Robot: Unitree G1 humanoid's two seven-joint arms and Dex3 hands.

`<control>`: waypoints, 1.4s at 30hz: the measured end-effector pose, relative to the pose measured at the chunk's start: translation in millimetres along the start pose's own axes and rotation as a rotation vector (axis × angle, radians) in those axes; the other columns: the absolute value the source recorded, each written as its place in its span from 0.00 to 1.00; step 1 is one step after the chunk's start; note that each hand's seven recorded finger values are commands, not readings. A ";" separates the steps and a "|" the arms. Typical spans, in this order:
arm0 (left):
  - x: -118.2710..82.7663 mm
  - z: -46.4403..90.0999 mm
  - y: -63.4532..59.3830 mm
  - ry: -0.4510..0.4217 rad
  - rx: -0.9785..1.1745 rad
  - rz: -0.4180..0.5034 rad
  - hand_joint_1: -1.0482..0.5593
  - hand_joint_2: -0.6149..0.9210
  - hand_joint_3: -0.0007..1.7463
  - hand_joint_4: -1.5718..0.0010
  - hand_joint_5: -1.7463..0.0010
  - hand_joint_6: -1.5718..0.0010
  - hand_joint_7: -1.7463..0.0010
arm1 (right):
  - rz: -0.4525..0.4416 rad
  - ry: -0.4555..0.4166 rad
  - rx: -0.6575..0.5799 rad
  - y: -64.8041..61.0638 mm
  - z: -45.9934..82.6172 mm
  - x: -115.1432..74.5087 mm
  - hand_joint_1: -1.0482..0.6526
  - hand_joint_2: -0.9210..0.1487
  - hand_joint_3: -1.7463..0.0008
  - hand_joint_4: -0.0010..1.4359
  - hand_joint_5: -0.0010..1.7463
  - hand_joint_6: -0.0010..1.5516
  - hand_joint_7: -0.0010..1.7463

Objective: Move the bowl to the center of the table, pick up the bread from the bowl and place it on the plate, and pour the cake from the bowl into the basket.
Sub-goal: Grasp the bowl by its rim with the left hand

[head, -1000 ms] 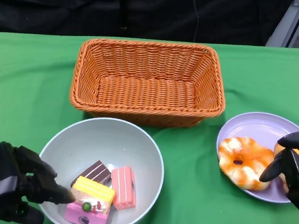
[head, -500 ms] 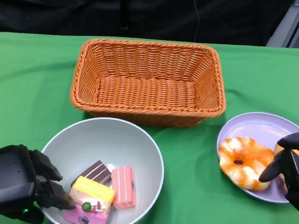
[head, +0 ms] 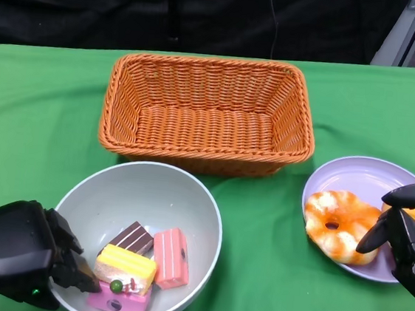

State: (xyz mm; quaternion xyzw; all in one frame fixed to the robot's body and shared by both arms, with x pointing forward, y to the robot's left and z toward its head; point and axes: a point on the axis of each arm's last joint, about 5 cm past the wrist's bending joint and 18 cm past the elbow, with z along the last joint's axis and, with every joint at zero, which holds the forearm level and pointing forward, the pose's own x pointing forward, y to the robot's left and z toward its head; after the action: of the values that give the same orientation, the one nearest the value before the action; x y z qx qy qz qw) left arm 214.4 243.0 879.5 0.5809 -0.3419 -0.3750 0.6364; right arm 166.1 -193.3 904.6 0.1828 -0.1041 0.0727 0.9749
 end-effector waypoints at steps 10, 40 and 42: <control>2.1 -1.2 -1.0 0.003 -0.015 0.015 0.39 0.95 0.00 0.29 1.00 0.31 0.99 | -0.002 0.008 -0.004 -0.4 -1.1 -1.0 0.52 0.19 0.56 0.47 0.89 0.42 0.71; 24.0 -0.9 10.5 0.024 -0.033 -0.145 0.32 0.97 0.00 0.54 1.00 0.52 1.00 | -0.005 -0.002 -0.021 -0.6 -3.2 -1.4 0.52 0.14 0.60 0.47 0.89 0.42 0.70; 23.7 0.9 10.3 0.038 -0.044 -0.151 0.32 0.97 0.00 0.55 1.00 0.54 1.00 | -0.006 -0.005 -0.022 -0.7 -3.1 -1.4 0.52 0.14 0.60 0.47 0.89 0.42 0.70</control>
State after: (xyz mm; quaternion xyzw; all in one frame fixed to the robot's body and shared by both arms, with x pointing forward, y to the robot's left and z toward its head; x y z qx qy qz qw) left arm 225.9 222.3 889.8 0.5981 -0.2767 -0.4181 0.6252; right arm 165.4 -192.9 901.2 0.1727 -0.1067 0.0683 0.9768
